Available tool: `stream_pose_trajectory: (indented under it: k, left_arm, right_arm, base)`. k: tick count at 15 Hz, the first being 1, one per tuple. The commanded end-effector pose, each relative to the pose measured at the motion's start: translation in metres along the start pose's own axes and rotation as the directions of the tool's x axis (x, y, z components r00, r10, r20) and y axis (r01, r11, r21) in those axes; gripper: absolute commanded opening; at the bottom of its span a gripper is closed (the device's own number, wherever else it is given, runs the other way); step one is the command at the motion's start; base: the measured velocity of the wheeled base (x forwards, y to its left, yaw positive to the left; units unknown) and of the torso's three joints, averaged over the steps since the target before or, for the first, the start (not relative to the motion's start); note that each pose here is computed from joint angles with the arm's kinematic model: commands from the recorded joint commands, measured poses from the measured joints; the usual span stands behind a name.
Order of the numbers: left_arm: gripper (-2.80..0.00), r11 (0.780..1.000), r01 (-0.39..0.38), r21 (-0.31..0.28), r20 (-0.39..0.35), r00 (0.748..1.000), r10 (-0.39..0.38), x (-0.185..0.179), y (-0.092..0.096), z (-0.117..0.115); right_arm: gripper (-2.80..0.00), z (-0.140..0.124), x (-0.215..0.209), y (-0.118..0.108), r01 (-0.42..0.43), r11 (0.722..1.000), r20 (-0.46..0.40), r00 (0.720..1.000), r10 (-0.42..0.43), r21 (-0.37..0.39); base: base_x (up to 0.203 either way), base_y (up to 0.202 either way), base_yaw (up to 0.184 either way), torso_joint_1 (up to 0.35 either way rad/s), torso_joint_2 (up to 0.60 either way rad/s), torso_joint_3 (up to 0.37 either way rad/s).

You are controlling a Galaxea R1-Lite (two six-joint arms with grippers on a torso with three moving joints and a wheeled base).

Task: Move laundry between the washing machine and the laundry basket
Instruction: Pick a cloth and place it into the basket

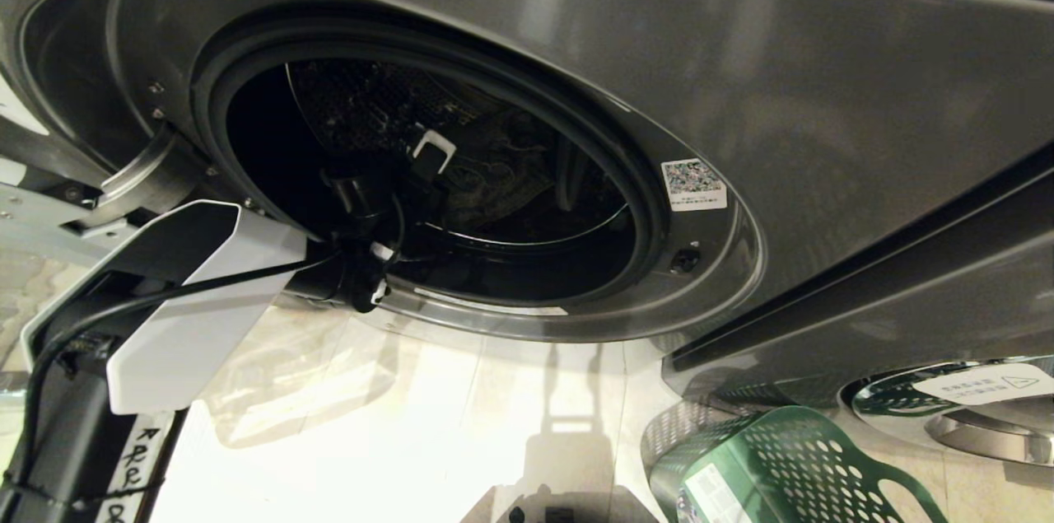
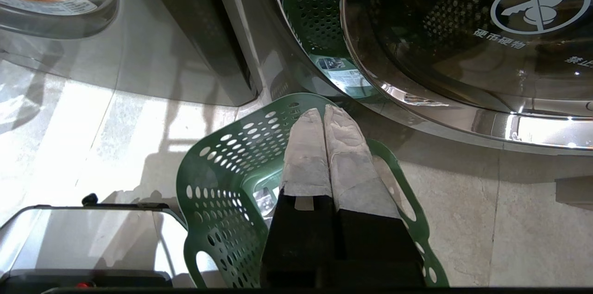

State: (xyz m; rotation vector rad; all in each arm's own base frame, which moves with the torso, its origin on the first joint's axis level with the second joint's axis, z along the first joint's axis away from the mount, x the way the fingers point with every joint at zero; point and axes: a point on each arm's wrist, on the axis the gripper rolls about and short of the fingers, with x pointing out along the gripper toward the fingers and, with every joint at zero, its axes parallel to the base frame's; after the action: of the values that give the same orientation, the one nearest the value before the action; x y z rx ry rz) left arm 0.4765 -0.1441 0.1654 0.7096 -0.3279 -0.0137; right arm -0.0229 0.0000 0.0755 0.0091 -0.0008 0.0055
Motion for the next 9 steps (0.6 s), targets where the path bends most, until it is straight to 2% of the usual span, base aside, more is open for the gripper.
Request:
stream_pose_trajectory:
  k: [1,4,6,9]
  left_arm:
    - [-2.8,1.0,-0.004,0.004,0.002,1.0,0.004,0.0,0.0,0.0]
    - [-2.8,1.0,-0.001,0.001,0.002,1.0,0.001,-0.003,0.002,0.003]
    - [-2.8,1.0,0.003,-0.011,0.012,1.0,-0.003,-0.012,0.012,0.018]
    - [-2.8,0.996,0.06,-0.065,-0.028,0.998,-0.062,-0.04,0.015,0.028]
  right_arm:
    - [-2.8,0.0,0.0,0.0,-0.001,1.0,-0.001,1.0,0.001,0.0]
    - [-2.8,0.0,0.0,0.0,-0.002,1.0,-0.001,1.0,0.002,0.0]
    - [-2.8,0.0,0.0,0.0,-0.001,1.0,-0.001,1.0,0.001,0.0]
    - [-2.8,0.0,0.0,0.0,-0.001,1.0,-0.001,1.0,0.001,0.0]
  base:
    - [0.0,0.0,0.0,0.0,0.0,0.0]
    - [0.0,0.0,0.0,0.0,0.0,0.0]
    - [0.0,0.0,0.0,0.0,0.0,0.0]
    - [0.0,0.0,0.0,0.0,0.0,0.0]
